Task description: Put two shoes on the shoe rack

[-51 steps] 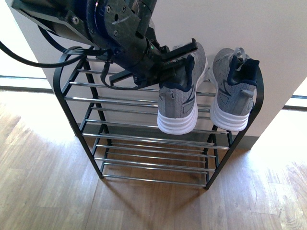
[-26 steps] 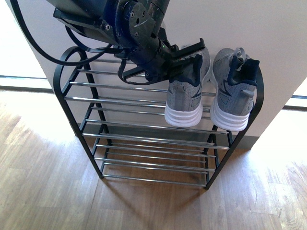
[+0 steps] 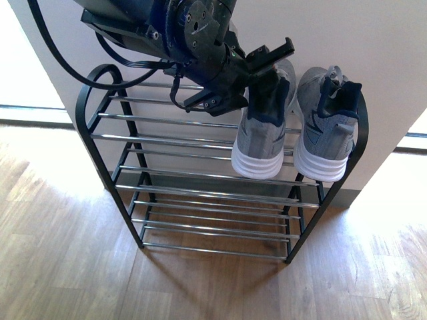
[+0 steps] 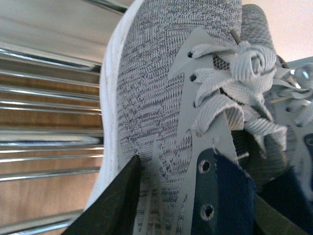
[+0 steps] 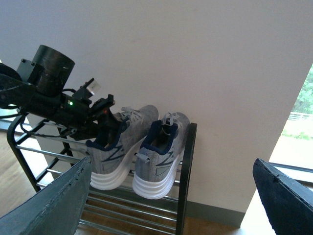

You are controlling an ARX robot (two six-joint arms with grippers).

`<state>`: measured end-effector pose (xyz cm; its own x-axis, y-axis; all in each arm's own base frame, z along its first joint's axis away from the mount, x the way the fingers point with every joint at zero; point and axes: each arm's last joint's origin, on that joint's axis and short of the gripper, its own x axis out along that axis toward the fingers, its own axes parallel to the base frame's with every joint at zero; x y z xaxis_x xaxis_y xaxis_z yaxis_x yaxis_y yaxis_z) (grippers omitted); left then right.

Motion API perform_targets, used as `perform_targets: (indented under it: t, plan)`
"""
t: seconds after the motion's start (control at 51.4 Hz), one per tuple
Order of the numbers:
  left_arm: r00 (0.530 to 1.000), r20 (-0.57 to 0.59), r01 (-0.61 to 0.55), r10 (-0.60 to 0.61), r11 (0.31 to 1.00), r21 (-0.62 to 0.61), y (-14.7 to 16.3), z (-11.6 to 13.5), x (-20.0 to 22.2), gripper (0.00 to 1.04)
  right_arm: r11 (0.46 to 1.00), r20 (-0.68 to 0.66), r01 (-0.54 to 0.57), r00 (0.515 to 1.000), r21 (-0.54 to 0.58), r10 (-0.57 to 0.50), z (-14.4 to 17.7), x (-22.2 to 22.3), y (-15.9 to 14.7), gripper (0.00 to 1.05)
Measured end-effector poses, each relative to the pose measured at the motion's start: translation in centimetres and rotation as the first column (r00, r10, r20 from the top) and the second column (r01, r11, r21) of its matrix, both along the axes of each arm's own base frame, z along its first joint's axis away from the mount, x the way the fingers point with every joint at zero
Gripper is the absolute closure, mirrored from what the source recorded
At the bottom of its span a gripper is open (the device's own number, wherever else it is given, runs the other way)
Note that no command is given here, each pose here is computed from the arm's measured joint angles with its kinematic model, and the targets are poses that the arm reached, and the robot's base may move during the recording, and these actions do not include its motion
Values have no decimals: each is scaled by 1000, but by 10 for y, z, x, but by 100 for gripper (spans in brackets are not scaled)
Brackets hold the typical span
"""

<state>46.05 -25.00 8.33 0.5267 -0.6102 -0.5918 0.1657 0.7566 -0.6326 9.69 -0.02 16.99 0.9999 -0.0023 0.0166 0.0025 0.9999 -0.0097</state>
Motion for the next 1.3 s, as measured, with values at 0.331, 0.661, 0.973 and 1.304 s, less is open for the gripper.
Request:
perform_targets:
  t: [0.331, 0.661, 0.973, 1.304]
  plan:
    - [996, 38, 83, -76, 956, -282, 17, 116, -58, 9, 1000, 0, 0, 1000, 0, 0, 0, 0, 0, 9]
    - [964, 211, -129, 164, 977, -171, 111, 203, -108, 9, 1000, 0, 0, 1000, 0, 0, 0, 0, 0, 9]
    - [833, 375, -534, 406, 766, 358, 196, 191, -171, 9, 1000, 0, 0, 1000, 0, 0, 0, 0, 0, 9]
    - [553, 808, -591, 202, 779, 209, 216, 164, -210, 48, 1000, 0, 0, 1000, 0, 0, 0, 0, 0, 9]
